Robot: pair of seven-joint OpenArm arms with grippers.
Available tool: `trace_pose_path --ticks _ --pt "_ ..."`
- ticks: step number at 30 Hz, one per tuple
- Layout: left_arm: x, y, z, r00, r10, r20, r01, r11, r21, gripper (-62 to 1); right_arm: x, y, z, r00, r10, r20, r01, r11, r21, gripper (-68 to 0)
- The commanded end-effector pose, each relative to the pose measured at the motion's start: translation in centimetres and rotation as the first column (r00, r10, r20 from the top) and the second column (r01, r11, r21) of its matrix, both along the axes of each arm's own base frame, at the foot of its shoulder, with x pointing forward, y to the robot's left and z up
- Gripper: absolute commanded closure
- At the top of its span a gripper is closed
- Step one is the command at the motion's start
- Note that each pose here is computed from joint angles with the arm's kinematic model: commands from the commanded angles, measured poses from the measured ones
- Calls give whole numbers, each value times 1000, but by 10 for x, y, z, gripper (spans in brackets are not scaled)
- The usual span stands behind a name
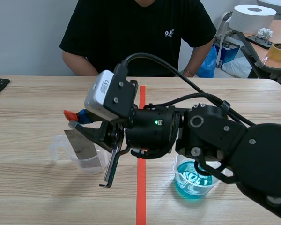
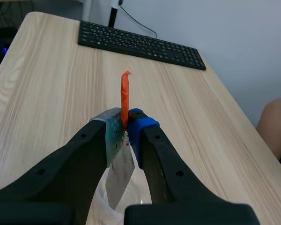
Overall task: Do the redox reaction experiment.
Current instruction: 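Lift the metal plate out of the left beaker, then move the plate over the blue solution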
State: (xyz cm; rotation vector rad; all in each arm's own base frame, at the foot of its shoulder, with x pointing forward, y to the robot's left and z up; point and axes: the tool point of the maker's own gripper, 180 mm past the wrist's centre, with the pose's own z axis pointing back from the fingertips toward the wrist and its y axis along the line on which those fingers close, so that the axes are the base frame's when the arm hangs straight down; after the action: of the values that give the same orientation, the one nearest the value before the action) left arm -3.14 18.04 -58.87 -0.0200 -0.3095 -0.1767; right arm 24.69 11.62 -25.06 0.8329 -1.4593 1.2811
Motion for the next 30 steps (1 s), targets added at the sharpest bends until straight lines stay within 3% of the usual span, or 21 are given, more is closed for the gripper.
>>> trace_pose_path --ticks 1,6,13,30 --pt "7 1 1 1000 2 18 -2 1000 0 -42 6 8 23 1000 13 9 -14 999 52 -7" --pt "7 1 1 1000 2 18 -2 1000 0 -42 20 13 30 997 -10 -78 13 999 40 -7" --pt "7 1 1 1000 2 18 -2 1000 0 -42 31 17 53 991 -31 -127 33 999 14 -7" --pt "7 1 1 1000 2 18 -2 1000 0 -42 23 -9 162 994 -83 -72 87 995 52 -7"
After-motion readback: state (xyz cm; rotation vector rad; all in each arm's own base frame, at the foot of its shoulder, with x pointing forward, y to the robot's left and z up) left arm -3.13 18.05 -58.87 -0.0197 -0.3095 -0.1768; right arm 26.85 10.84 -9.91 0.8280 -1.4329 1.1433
